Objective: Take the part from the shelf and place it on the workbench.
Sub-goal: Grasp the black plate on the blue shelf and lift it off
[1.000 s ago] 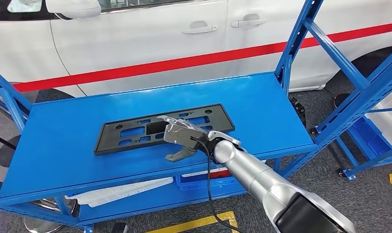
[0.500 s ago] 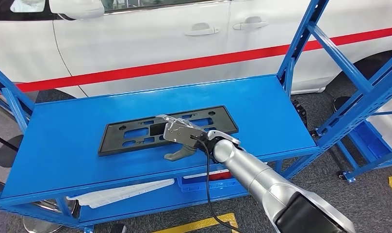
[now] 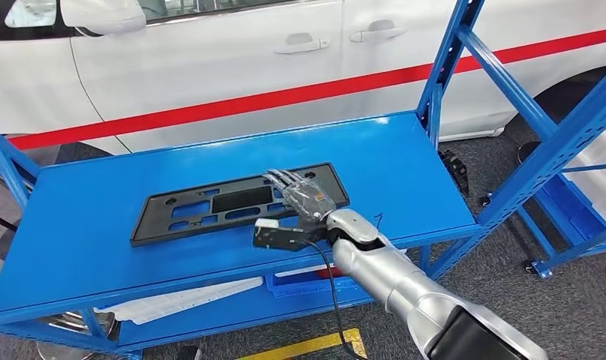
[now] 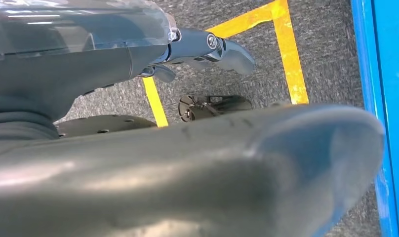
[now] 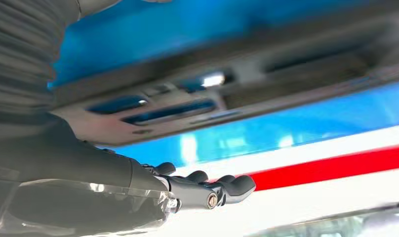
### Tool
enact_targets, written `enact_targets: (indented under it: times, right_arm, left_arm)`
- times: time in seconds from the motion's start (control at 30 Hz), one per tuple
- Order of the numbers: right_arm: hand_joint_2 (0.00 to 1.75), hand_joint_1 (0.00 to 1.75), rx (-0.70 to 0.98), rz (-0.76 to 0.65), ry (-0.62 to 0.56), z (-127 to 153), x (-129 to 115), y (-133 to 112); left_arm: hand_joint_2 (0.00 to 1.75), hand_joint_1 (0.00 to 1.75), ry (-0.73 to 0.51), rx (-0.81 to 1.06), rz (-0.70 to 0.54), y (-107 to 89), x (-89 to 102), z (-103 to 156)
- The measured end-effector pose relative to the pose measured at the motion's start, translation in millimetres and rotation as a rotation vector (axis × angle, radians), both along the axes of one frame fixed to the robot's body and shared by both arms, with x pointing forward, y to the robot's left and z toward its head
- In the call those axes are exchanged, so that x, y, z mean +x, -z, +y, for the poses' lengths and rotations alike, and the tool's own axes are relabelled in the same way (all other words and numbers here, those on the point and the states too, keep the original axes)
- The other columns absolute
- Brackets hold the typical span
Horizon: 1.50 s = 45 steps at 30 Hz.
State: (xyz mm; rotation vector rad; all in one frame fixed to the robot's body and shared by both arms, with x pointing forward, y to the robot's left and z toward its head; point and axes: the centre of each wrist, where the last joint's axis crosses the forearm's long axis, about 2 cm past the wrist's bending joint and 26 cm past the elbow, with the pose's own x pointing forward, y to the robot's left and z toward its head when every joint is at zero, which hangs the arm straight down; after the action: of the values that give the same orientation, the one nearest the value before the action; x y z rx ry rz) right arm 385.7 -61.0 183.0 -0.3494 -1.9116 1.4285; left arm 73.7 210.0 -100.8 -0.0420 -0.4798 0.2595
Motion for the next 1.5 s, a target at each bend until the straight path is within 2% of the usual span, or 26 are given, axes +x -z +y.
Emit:
enact_targets:
  times: [0.1, 0.23, 0.47, 0.97, 1.13, 1.37, 1.5]
  right_arm:
    - [1.75, 0.00, -0.048, 0.038, -0.005, -7.4, -7.3, 24.4]
    - [1.75, 0.00, -0.036, 0.129, -0.001, -15.8, -6.6, 35.9]
    - [1.75, 0.00, 0.005, 0.213, 0.019, -22.0, -2.5, 37.0]
    - [1.75, 0.00, 0.030, 0.222, 0.004, -15.4, -4.1, 33.1]
    - [1.75, 0.00, 0.063, 0.148, -0.007, -9.2, -6.4, 24.2]
    - [1.75, 0.00, 0.187, 0.233, -0.077, -8.5, 4.5, -9.8]
    - [1.75, 0.00, 0.217, 0.229, -0.092, -16.0, 16.1, -27.8]
  left_arm:
    - [0.00, 0.00, 0.005, 0.001, 0.008, -0.1, 0.5, -0.2]
    - [0.00, 0.00, 0.013, 0.000, 0.014, -0.3, 1.4, -0.2]
    - [0.00, 0.00, 0.016, -0.003, 0.014, -0.4, 2.2, -0.2]
    - [0.00, 0.00, 0.023, 0.004, 0.016, -1.3, 5.9, -1.3]
    - [0.00, 0.00, 0.030, 0.008, 0.009, -1.5, 6.0, -2.2]
    - [0.00, 0.00, 0.038, 0.009, 0.005, -1.7, 7.3, -2.4]
    - [0.00, 0.00, 0.037, 0.009, 0.002, -2.0, 8.9, -2.4]
